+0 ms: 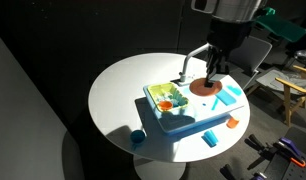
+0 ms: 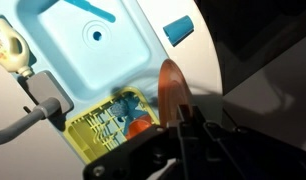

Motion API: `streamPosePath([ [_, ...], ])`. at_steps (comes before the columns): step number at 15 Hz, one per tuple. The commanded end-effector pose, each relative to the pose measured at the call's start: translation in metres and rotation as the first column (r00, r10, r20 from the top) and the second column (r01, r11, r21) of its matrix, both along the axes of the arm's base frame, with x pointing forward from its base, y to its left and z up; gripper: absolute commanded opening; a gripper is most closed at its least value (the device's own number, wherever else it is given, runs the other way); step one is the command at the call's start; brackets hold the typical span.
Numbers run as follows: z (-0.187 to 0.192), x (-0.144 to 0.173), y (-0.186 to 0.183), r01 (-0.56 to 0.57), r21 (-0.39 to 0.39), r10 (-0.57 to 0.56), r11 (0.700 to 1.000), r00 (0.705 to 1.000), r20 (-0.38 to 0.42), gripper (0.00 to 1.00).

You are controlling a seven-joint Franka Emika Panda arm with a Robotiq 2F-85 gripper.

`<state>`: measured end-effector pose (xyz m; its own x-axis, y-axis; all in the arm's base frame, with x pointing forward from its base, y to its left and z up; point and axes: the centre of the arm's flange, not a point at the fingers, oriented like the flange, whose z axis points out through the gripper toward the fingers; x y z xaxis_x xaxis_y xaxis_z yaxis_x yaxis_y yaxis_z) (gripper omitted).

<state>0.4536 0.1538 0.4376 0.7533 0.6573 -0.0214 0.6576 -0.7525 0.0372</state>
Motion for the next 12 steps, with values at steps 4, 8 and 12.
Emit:
streamPosePath([
  [4,-0.001,-0.022,-0.02,0.132,-0.091,-0.123,0.987,0.987,0.103,0.01],
  [8,-0.003,-0.026,-0.03,0.199,-0.142,-0.179,0.97,0.974,0.141,0.01],
  [12,-0.008,-0.027,-0.041,0.268,-0.194,-0.234,0.944,0.955,0.18,0.01],
])
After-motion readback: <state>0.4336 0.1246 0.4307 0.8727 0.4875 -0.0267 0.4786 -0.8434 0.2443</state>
